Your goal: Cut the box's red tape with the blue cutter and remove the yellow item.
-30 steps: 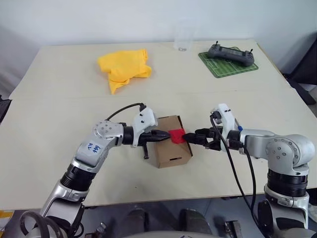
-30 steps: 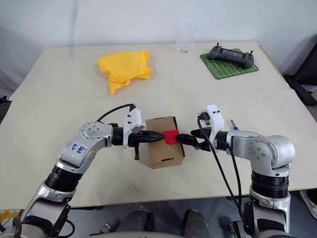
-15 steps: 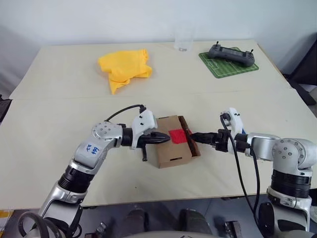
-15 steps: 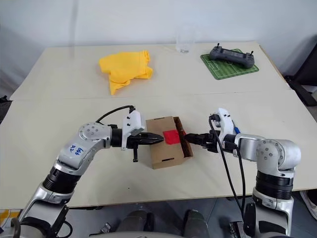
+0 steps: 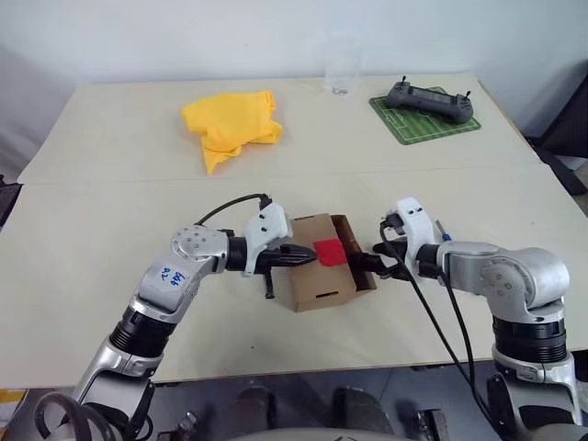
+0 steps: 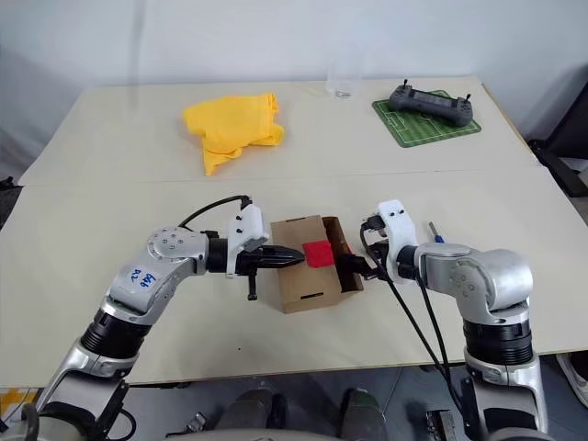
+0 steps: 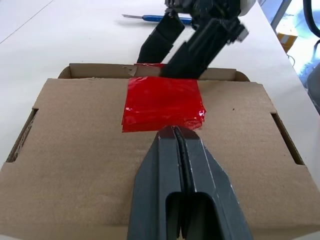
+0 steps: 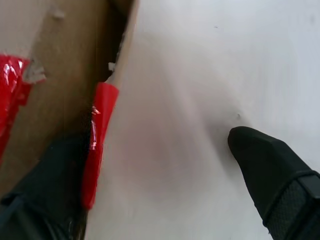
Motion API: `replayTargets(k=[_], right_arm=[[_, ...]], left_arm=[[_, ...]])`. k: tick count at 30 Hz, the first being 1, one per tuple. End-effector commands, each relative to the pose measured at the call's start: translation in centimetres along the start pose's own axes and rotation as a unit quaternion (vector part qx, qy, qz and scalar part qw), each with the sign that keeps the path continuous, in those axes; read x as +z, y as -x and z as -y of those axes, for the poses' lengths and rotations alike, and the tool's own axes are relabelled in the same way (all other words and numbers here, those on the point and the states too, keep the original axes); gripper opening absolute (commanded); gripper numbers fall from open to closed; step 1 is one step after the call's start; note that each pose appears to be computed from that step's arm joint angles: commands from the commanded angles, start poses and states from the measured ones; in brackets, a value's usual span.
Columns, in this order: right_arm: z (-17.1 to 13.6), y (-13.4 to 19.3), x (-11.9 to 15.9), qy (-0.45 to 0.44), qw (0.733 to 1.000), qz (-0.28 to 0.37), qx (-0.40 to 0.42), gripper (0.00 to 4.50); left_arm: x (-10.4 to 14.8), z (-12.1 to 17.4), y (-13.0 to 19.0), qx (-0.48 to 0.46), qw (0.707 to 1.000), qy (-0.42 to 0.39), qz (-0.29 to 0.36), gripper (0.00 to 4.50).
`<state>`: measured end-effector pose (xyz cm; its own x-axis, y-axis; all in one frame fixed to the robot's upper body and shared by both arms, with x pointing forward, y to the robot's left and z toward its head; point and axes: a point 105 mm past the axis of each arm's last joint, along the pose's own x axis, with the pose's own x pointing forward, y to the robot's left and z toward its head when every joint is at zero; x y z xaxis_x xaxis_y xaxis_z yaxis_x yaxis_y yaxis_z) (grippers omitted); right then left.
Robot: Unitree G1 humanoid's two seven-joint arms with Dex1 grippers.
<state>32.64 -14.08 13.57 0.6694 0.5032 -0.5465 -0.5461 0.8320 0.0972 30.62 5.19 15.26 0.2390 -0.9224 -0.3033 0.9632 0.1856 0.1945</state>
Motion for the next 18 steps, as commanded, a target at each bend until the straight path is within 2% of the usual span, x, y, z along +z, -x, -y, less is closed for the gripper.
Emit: replayTargets(k=[1, 8, 16, 18], right_arm=[[1.8, 0.7, 0.6, 0.054, 0.997, 0.018, -0.056, 4.47], [4.0, 1.3, 0.6, 0.094, 0.990, 0.041, -0.094, 4.47], [3.8, 1.8, 1.4, 0.058, 0.993, 0.084, -0.067, 4.47], [5.1, 3.0, 1.8, 0.048, 0.992, 0.087, -0.076, 4.47]], left_arm=[[-1.9, 0.6, -0.6, -0.010, 0.999, 0.020, -0.032, 0.00], [-2.0, 0.7, -0.8, -0.015, 0.999, 0.020, -0.031, 0.00], [-1.8, 0.6, -1.0, -0.019, 0.999, 0.015, -0.030, 0.00], [-1.7, 0.6, -1.0, -0.021, 0.999, 0.012, -0.032, 0.00]])
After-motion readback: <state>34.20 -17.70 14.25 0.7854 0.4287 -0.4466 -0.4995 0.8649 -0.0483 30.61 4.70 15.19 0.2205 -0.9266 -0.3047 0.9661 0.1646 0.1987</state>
